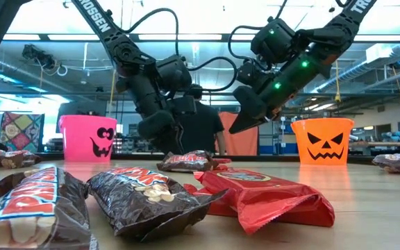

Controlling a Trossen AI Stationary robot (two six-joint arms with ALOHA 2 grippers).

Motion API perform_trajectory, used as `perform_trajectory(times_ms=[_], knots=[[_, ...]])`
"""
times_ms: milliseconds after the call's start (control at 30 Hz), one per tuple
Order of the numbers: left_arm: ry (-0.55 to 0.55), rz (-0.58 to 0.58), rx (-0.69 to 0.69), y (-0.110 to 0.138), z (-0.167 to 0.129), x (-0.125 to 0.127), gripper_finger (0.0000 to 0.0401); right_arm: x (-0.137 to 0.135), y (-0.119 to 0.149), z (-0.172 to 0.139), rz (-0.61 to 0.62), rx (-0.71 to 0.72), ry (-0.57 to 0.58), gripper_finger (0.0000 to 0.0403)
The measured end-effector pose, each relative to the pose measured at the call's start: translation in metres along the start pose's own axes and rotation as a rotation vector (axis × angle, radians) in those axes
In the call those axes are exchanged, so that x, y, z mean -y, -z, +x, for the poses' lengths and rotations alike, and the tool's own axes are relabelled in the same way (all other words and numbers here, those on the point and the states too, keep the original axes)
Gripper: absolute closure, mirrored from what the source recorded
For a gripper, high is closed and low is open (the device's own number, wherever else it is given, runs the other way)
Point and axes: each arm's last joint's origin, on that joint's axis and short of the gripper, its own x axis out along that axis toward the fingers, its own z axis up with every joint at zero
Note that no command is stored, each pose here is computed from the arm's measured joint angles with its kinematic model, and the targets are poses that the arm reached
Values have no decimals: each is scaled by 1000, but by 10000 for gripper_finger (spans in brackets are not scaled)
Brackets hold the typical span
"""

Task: Sort candy by brand, put in halloween buckets
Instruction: Put the brown chocolate bar into the pink bucket

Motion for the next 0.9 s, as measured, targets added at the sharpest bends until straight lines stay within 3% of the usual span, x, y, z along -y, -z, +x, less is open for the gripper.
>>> perform_trajectory(times_ms=[200,433,900], knots=[[-1,-29,-44,-3,-5,-2,275,-4,1,-1,-8,-5,-10,348],[-55,-83,-79,-7,-32,-8,276,-7,2,-2,-16,-9,-18,348],[-293,-213,-106,2,-134,-14,277,-8,4,-3,-26,-27,-19,348]])
